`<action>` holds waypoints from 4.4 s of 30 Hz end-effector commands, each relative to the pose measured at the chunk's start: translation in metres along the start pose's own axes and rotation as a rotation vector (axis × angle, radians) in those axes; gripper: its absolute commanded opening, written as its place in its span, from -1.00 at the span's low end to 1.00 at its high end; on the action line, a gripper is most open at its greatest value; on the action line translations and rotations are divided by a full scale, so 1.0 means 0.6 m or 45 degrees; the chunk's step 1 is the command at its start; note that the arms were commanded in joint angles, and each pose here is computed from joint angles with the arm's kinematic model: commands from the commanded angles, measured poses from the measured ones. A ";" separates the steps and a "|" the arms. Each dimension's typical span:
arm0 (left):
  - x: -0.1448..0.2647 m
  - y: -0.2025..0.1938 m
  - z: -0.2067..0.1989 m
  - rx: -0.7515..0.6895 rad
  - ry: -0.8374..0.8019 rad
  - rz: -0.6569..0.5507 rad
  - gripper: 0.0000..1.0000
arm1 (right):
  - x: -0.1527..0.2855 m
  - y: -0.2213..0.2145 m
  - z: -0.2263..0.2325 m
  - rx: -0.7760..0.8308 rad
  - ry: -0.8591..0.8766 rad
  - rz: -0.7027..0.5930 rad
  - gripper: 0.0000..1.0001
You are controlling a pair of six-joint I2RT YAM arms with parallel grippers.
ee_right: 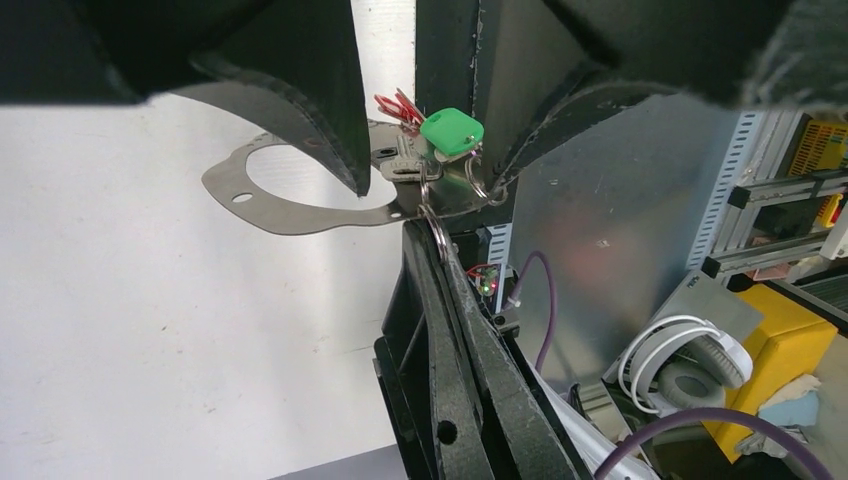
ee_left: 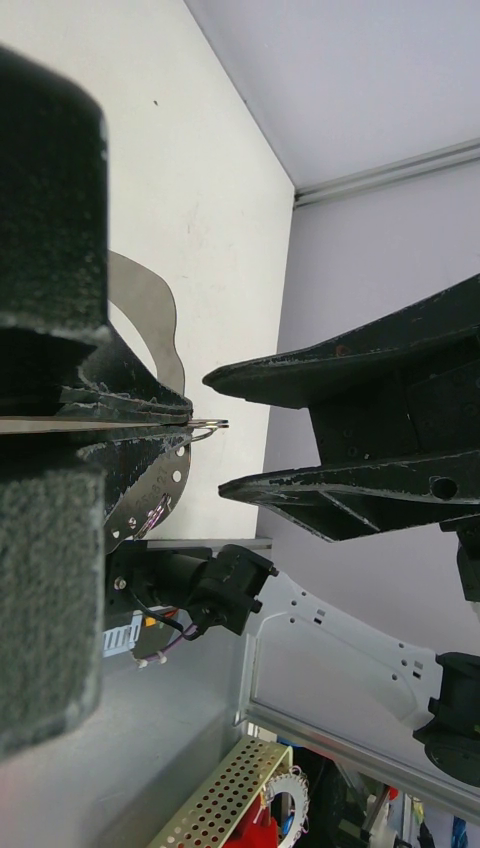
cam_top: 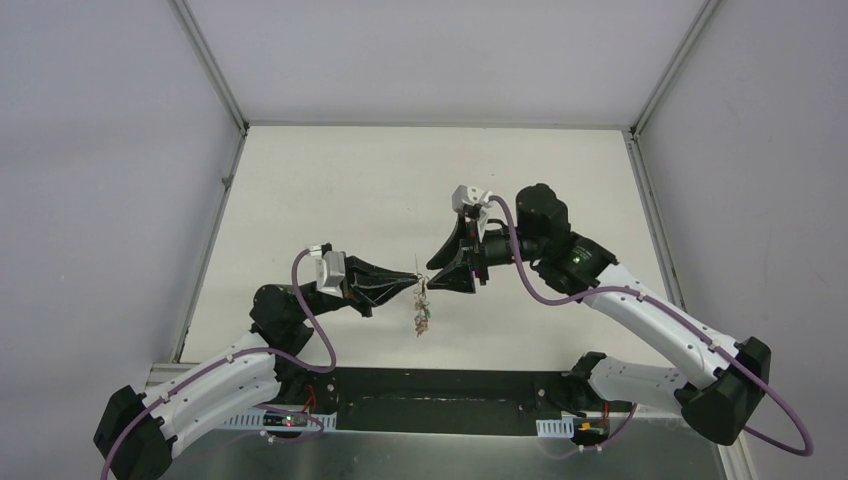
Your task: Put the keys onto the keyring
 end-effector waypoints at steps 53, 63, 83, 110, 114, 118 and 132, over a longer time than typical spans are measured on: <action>-0.037 -0.030 -0.010 0.094 -0.183 0.414 -0.36 | 0.033 -0.063 -0.012 -0.043 -0.138 0.624 -1.00; -0.036 -0.062 -0.014 0.143 -0.196 0.468 -0.44 | 0.021 -0.066 -0.004 -0.077 -0.089 0.630 -1.00; -0.048 -0.090 -0.014 0.133 -0.145 0.501 -0.43 | 0.011 -0.063 0.004 -0.076 -0.051 0.604 -1.00; -0.042 -0.084 -0.009 0.120 -0.082 0.487 -1.00 | 0.011 -0.051 -0.013 -0.011 -0.154 0.511 -0.31; -0.039 -0.062 -0.003 0.097 -0.016 0.395 -1.00 | 0.015 -0.039 -0.012 0.029 -0.181 0.439 0.02; -0.037 -0.035 0.000 0.057 0.025 0.261 -1.00 | 0.019 -0.028 -0.010 0.049 -0.178 0.354 0.07; -0.023 0.045 -0.019 -0.067 -0.007 -0.172 -1.00 | 0.021 0.031 0.030 0.135 0.024 -0.031 -0.14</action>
Point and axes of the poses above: each gripper's point midway between its finger pads, its own x axis back along the fingers, its own z axis along the line the jaws close on, y = z × x, the point moved 2 cm from there along x, back along the fingers, and after that the axes turned 3 degrees about -x, right-handed, at the moved point
